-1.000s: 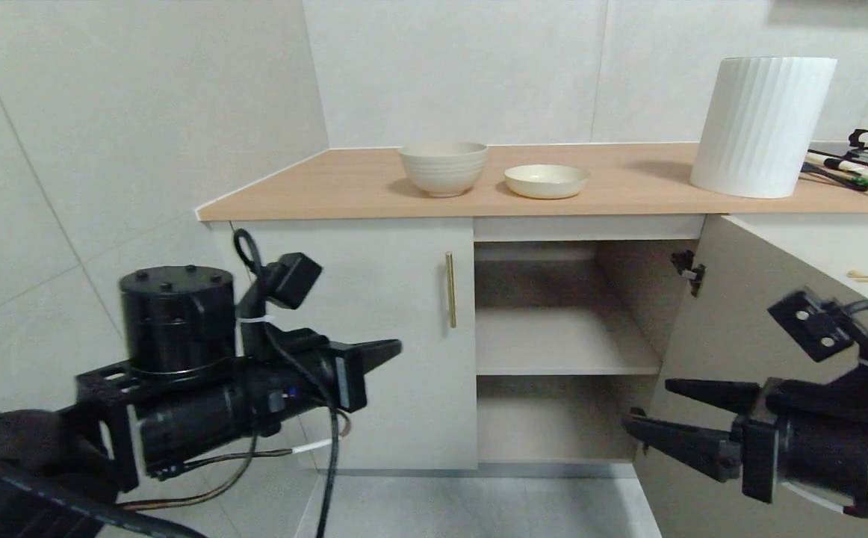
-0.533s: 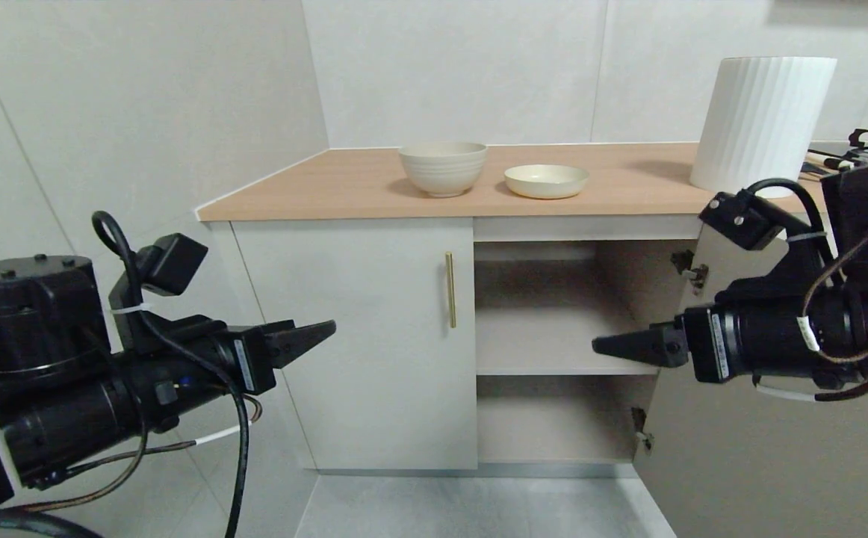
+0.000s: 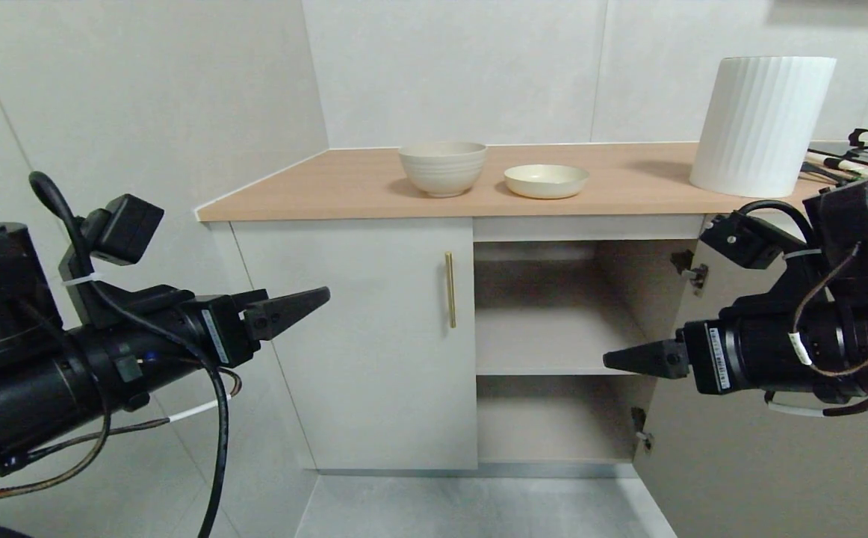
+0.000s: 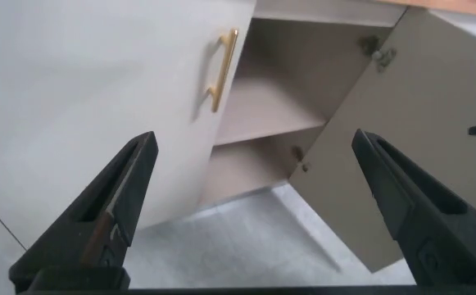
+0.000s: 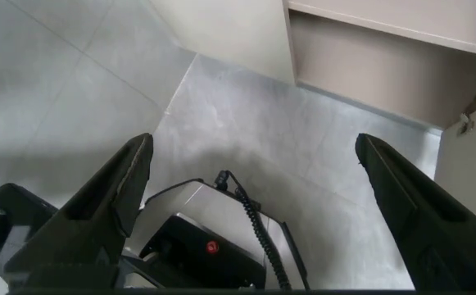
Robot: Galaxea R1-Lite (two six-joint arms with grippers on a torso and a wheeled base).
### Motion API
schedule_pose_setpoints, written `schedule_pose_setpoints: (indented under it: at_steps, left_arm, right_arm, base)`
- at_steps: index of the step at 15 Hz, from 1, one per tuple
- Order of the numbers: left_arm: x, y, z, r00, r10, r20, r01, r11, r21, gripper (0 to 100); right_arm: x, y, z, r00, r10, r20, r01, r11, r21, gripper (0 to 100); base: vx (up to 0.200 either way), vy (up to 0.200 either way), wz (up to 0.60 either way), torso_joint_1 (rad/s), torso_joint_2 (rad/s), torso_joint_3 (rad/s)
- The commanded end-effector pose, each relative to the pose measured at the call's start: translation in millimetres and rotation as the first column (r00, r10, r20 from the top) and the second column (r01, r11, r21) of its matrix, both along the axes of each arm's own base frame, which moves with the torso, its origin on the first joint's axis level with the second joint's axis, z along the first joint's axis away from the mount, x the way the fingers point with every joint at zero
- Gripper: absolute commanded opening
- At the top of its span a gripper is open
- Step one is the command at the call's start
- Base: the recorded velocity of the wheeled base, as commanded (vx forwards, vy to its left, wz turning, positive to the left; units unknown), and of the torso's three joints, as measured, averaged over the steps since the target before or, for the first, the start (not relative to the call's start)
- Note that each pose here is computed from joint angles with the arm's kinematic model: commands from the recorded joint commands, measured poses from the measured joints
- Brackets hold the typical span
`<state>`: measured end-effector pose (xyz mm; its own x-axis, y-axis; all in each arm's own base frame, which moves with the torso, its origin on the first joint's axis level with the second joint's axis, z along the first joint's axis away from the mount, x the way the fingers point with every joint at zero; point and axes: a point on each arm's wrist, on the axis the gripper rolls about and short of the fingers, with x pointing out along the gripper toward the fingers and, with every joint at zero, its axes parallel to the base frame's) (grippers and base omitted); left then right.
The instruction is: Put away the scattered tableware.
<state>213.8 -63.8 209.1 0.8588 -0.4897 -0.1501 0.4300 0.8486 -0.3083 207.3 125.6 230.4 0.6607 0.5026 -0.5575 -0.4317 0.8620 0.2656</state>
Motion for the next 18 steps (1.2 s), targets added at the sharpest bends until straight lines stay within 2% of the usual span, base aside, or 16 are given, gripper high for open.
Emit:
schedule_pose_setpoints:
  at_steps: [1,5,18]
  left_arm:
    - [-1.5,0.3,3.1,1.0,-0.002,0.007,0.002,1.0,-0.001,100]
    - [-3.1,6.2,9.8,0.998,0.017,-0.052,-0.017,1.0,0.012,100]
    - [-2.6,9.1,10.4,0.998,0.028,-0.057,-0.027,1.0,0.012,100]
  right_arm:
    - [-1.2,-2.1,1.0,1.0,-0.003,0.003,0.003,1.0,0.005,100]
    - [-2.6,-3.0,-6.4,1.0,0.006,0.002,-0.006,1.0,-0.017,100]
    - [-3.8,-3.7,-7.4,0.999,0.027,0.021,-0.026,0.999,-0.043,100]
  base:
    - [0.0,0.0,0.0,0.0,0.0,0.0]
    - [0.0,0.0,0.0,0.0,0.0,0.0]
    - [0.2,0.0,0.0,0.002,0.0,0.007]
